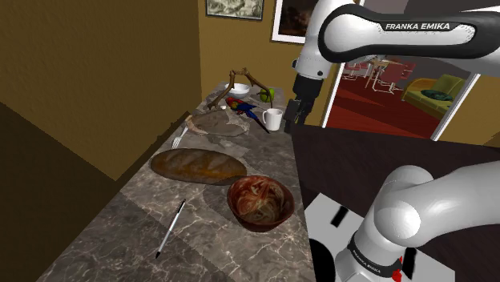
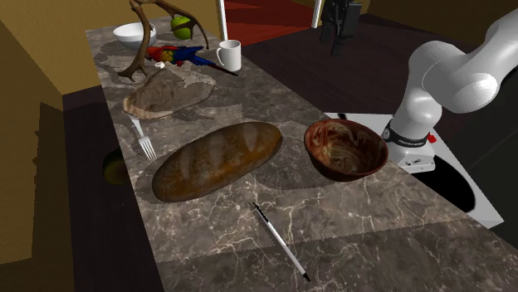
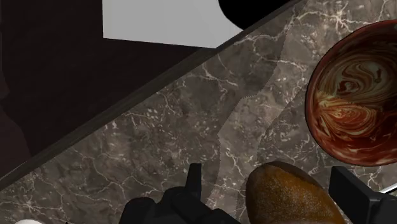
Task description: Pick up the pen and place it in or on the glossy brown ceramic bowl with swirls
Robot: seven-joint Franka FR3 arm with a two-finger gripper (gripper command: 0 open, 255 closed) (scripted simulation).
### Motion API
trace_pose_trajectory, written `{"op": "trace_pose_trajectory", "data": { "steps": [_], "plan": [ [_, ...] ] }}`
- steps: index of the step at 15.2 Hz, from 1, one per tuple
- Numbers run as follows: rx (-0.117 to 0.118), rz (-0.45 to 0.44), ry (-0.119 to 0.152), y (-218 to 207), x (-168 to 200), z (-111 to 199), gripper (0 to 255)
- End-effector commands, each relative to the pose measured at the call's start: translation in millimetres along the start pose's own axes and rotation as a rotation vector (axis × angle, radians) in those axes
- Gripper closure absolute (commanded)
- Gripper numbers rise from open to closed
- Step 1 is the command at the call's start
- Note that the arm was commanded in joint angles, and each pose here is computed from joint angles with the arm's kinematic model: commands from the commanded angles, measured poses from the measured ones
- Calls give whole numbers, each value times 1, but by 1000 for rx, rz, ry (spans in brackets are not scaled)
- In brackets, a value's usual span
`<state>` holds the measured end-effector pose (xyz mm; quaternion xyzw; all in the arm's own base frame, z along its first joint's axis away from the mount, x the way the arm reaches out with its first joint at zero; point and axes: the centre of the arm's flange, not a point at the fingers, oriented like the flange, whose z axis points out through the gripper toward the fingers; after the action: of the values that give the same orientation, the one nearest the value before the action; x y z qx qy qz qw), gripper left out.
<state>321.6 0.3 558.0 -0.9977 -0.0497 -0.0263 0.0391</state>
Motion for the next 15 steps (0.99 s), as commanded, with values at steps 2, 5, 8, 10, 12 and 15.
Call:
{"op": "trace_pose_trajectory", "data": {
  "steps": [2, 5, 8, 10, 12, 15],
  "plan": [
    [-9, 28, -6, -14, 0, 4, 0],
    [-35, 113, -23, -55, 0, 17, 0],
    [-61, 198, -41, -96, 4, 30, 0],
    [-78, 255, -53, -123, 9, 40, 0],
    [-96, 311, -64, -149, 15, 50, 0],
    [-122, 396, -82, -187, 26, 67, 0]
  ]
}}
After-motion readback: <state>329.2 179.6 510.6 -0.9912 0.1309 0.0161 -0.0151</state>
